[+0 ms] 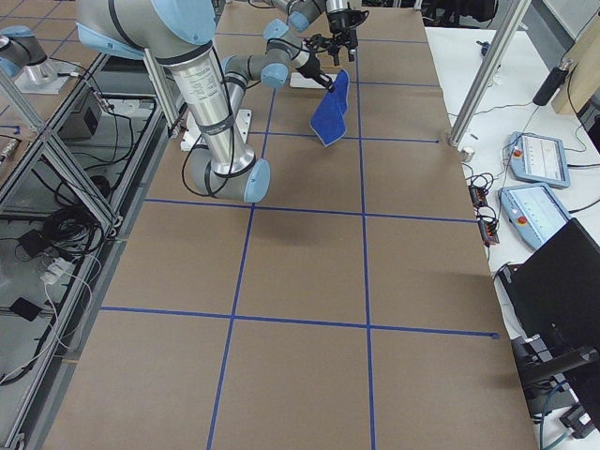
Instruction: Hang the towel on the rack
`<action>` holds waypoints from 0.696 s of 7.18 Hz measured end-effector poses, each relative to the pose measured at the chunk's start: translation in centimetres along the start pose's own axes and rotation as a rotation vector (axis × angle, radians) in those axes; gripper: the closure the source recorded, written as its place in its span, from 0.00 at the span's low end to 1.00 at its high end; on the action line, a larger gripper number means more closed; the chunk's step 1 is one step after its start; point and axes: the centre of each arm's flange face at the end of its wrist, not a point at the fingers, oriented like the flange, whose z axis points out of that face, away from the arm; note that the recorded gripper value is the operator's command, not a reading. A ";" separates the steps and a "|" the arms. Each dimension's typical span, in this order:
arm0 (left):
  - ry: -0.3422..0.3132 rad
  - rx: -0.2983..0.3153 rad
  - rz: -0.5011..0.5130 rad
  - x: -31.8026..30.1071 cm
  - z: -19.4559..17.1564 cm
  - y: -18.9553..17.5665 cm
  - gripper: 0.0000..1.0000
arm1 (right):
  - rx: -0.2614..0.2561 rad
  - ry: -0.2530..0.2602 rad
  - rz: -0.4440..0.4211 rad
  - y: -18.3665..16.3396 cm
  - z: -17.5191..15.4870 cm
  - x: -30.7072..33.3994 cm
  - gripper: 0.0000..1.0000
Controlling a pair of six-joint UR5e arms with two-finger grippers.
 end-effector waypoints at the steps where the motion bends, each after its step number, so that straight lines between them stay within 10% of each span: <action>1: 0.008 -0.005 0.002 -0.1 0.3 0.5 0.19 | 0.002 0.002 -0.003 0.1 0.0 -0.3 1.00; 3: 0.026 0.001 0.009 -0.3 0.9 1.1 0.31 | 0.003 0.002 -0.005 0.2 -0.1 -0.5 1.00; 5: 0.039 0.002 0.016 -0.4 1.1 1.2 0.80 | 0.002 0.001 -0.005 0.3 -0.1 -0.6 1.00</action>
